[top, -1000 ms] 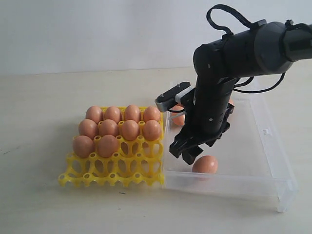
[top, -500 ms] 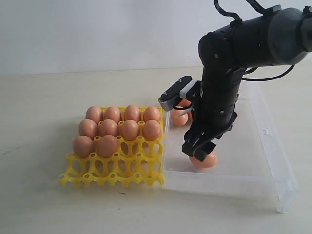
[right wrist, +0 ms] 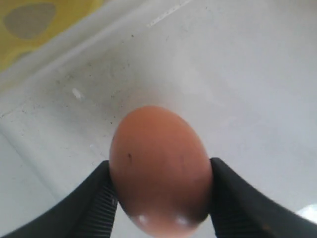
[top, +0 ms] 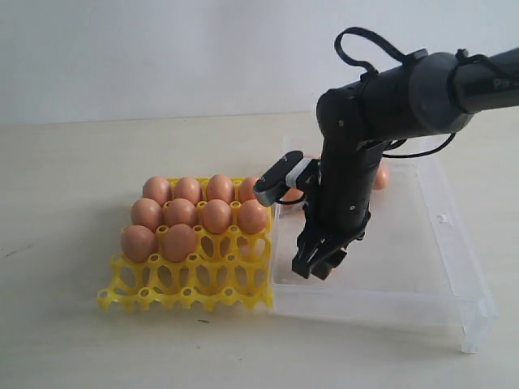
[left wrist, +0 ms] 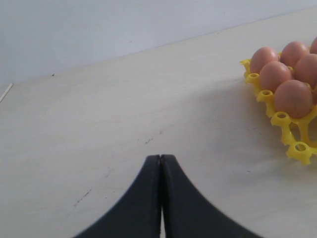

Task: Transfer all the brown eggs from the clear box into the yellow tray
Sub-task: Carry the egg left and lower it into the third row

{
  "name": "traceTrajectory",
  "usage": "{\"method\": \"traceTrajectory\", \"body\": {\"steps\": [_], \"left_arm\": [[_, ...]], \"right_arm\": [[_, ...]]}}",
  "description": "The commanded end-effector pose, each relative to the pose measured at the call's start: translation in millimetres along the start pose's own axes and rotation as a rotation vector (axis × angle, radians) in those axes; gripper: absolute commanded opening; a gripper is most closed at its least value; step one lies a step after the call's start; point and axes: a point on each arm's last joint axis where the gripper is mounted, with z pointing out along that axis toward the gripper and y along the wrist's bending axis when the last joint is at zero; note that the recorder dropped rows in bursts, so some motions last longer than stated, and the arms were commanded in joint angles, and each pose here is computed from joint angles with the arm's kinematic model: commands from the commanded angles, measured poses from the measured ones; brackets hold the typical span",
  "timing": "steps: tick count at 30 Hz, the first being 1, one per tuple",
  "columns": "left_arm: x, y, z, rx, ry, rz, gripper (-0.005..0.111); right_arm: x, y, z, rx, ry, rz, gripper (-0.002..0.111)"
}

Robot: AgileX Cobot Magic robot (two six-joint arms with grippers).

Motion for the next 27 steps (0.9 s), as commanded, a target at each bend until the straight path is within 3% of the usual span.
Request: {"method": "traceTrajectory", "body": {"steps": [1, 8, 14, 18, 27], "left_arm": [[-2.0, 0.2, -0.8, -0.002, -0.016, -0.003, 0.0], [-2.0, 0.2, -0.8, -0.002, -0.016, -0.003, 0.0], [-2.0, 0.2, -0.8, -0.002, -0.016, -0.003, 0.0], [-2.0, 0.2, -0.8, -0.002, -0.016, -0.003, 0.0], [-2.0, 0.2, -0.8, -0.002, -0.016, -0.003, 0.0]], "right_arm": [[-1.1, -3.7, -42.8, 0.061, -0.13, -0.005, 0.0], [-13.5, 13.2, -101.3, 0.15, -0.624, 0.041, 0.0], [-19.8, 45.6, -72.8, 0.185, -0.92, 0.09, 0.0], [-22.7, 57.1, -46.2, 0.179, -1.008, 0.137, 0.0], [-32.6, 71.1, -0.6, -0.044, -1.034, 0.222, 0.0]]}}
